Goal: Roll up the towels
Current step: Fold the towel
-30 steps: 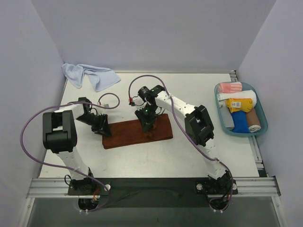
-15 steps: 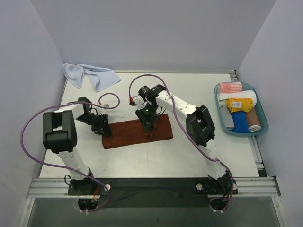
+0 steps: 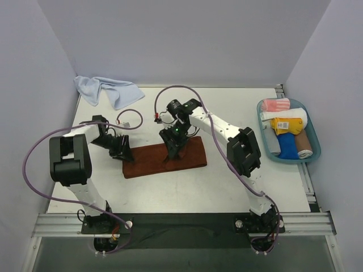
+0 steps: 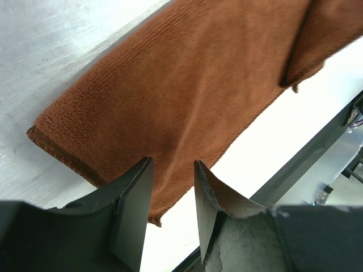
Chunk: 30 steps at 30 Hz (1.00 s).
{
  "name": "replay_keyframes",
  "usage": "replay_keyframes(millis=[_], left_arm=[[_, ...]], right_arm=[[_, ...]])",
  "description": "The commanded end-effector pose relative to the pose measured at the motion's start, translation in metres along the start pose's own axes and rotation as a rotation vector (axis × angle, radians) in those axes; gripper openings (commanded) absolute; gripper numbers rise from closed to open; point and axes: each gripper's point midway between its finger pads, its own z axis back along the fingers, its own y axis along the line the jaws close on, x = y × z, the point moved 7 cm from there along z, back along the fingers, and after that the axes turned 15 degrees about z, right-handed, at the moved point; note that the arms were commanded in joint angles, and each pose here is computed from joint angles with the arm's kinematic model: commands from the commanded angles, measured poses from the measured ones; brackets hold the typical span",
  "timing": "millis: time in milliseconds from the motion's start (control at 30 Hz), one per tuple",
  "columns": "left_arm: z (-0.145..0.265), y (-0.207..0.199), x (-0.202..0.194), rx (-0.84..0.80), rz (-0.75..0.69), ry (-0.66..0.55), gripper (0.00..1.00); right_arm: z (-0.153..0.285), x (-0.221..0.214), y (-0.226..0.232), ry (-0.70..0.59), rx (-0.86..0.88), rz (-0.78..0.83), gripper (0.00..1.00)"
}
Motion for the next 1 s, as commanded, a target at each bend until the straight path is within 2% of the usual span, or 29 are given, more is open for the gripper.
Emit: replay_keyframes(millis=[0,67,167,233,333,367,567,967], left_arm=[[0.025,-0.026,0.017,-0.076,-0.098,-0.122,0.45],[0.033,-0.035,0.020,-0.084,-0.143,-0.154,0.45],[0.039,-0.045,0.023,-0.078,-0.192,-0.184,0.46],[0.041,-0.046,0.025,-0.070,-0.201,-0.192,0.46],[0.040,-0.044,0.025,-0.062,-0.193,-0.189,0.46],[0.038,-0.043,0.024,-0.064,-0.192,-0.184,0.46],[0.032,-0.038,0.023,-0.053,-0.174,-0.177,0.47],[0.027,-0.032,0.020,-0.040,-0.165,-0.168,0.47]], right_arm=[[0.062,-0.004,0.013,-0.117,-0.018,-0.024,0.36],[0.063,-0.011,0.002,-0.109,-0.052,-0.079,0.32],[0.059,-0.030,-0.018,-0.070,-0.090,-0.185,0.32],[0.053,-0.042,-0.027,-0.042,-0.076,-0.245,0.35],[0.042,-0.051,-0.031,-0.011,-0.058,-0.291,0.51],[0.040,-0.052,-0.032,-0.011,-0.058,-0.296,0.52],[0.024,-0.047,-0.040,-0.002,-0.033,-0.328,0.47],[-0.001,-0.035,-0.049,0.002,0.058,-0.371,0.47]])
